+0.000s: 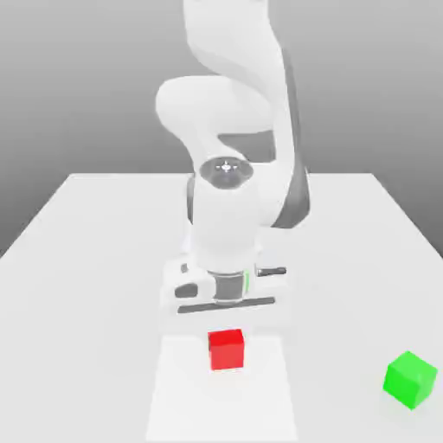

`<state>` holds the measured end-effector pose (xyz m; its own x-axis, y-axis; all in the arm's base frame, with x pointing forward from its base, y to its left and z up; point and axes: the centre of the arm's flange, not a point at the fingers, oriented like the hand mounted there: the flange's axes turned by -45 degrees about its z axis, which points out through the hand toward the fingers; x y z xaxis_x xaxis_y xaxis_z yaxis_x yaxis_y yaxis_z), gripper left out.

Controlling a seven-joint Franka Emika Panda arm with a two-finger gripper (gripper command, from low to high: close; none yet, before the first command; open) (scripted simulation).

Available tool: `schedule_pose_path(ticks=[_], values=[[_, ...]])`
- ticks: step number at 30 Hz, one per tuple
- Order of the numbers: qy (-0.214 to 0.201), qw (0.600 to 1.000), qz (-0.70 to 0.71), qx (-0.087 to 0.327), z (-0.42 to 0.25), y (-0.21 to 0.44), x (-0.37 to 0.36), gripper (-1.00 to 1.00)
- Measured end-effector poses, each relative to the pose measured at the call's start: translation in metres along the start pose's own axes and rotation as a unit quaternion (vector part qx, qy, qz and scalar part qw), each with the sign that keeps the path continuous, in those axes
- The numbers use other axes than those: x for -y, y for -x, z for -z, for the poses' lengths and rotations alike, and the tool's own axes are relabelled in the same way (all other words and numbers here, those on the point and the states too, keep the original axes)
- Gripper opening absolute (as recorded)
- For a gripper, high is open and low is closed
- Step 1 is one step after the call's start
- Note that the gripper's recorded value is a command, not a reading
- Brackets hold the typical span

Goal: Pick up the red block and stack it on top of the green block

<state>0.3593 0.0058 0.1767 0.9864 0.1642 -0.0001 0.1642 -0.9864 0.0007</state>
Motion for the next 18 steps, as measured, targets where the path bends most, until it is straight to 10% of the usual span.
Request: schedule_pose_path(ticks=[18], values=[[0.0,0.903,0.429,0.0,0.039,-0.092,0.26,-1.0]])
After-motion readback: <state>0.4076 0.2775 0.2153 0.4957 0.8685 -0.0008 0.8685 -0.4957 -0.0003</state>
